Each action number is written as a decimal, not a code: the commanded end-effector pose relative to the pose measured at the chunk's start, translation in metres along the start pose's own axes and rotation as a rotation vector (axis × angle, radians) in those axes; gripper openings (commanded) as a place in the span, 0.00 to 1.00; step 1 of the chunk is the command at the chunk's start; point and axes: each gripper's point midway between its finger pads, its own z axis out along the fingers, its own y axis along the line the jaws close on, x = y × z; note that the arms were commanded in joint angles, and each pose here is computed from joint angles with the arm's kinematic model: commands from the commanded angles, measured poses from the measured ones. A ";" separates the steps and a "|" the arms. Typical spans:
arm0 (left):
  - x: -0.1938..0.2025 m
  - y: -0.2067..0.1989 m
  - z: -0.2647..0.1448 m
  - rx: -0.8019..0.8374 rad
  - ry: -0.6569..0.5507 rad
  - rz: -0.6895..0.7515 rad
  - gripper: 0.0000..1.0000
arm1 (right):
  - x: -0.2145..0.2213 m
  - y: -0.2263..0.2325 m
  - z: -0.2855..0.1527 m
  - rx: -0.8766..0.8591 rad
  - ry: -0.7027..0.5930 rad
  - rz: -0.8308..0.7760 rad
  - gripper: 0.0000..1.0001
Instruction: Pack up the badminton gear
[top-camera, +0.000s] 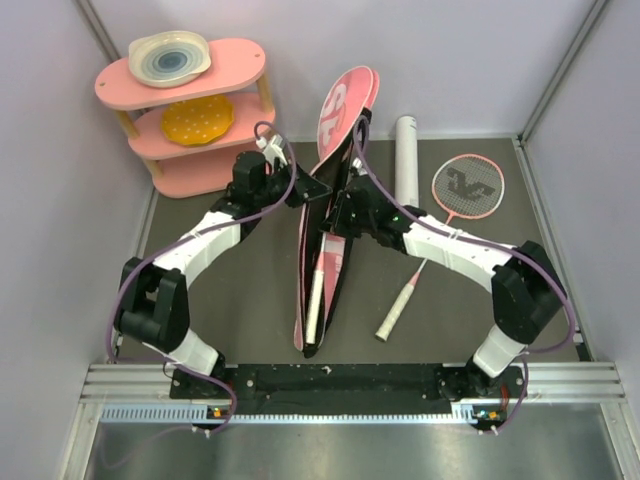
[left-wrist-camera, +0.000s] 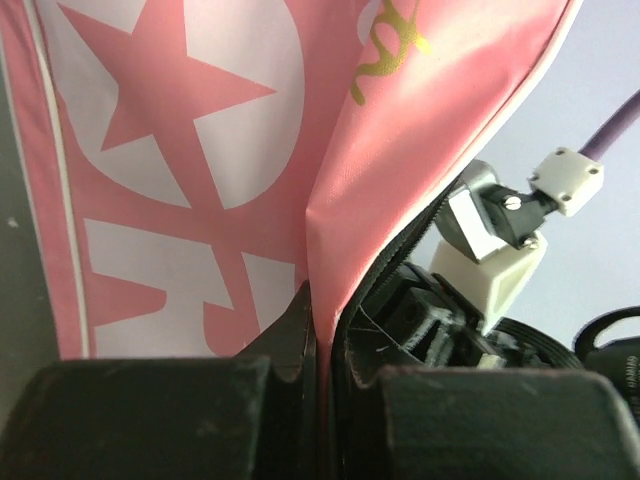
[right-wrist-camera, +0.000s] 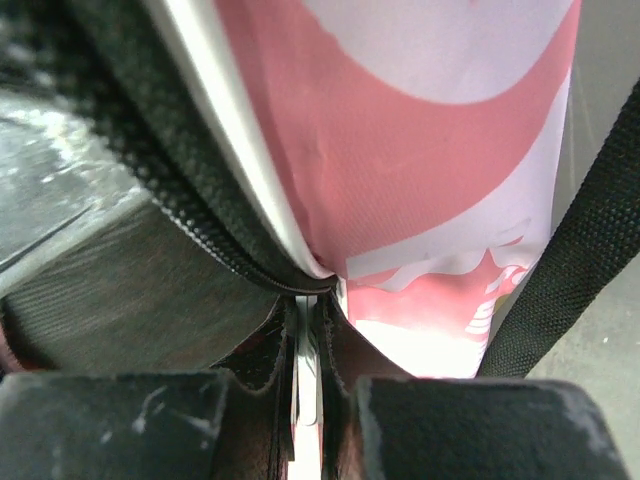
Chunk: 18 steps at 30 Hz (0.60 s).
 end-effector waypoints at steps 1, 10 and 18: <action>0.061 -0.048 -0.019 0.234 0.325 -0.126 0.00 | -0.092 0.003 0.014 0.057 -0.366 -0.016 0.00; 0.058 -0.010 -0.003 0.160 0.330 -0.127 0.00 | -0.037 -0.007 0.024 0.075 -0.137 -0.128 0.28; 0.061 0.014 0.001 0.118 0.333 -0.150 0.00 | -0.022 -0.011 -0.032 0.065 -0.085 -0.202 0.48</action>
